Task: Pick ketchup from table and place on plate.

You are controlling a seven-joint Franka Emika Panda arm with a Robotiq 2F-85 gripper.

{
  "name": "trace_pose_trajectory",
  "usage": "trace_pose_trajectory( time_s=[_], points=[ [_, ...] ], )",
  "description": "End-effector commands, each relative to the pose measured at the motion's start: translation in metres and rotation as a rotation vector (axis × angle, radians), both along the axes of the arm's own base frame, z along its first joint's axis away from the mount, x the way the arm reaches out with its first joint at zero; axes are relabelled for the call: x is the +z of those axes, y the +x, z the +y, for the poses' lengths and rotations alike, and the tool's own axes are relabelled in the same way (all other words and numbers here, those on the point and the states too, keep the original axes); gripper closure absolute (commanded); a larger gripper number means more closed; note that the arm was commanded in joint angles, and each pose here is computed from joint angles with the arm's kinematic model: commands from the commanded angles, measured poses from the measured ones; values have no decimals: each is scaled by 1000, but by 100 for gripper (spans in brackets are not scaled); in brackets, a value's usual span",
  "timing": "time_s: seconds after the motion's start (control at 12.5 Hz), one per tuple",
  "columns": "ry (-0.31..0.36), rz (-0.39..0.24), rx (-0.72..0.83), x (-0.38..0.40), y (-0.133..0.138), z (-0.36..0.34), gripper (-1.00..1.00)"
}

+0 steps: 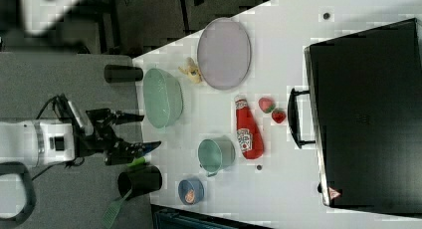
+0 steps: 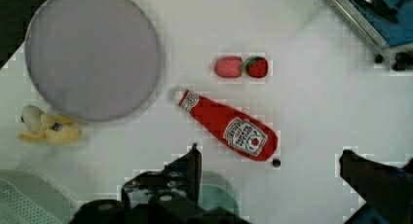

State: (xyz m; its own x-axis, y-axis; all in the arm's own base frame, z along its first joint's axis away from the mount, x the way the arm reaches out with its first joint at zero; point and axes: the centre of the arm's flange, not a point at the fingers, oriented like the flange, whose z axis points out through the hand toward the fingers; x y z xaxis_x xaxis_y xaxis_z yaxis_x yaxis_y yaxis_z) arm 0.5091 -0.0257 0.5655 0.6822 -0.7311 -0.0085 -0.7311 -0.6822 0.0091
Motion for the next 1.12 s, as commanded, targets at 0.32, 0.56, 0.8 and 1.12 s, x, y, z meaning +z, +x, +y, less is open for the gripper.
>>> trace_pose_trajectory(
  time_s=[0.32, 0.56, 0.8, 1.12],
  points=[
    [47, 136, 450, -137, 20, 22, -100],
    [76, 147, 686, -192, 16, 23, -100],
    [83, 125, 817, -242, 7, 25, -100],
    [74, 86, 892, -296, -8, 29, -100]
  ],
)
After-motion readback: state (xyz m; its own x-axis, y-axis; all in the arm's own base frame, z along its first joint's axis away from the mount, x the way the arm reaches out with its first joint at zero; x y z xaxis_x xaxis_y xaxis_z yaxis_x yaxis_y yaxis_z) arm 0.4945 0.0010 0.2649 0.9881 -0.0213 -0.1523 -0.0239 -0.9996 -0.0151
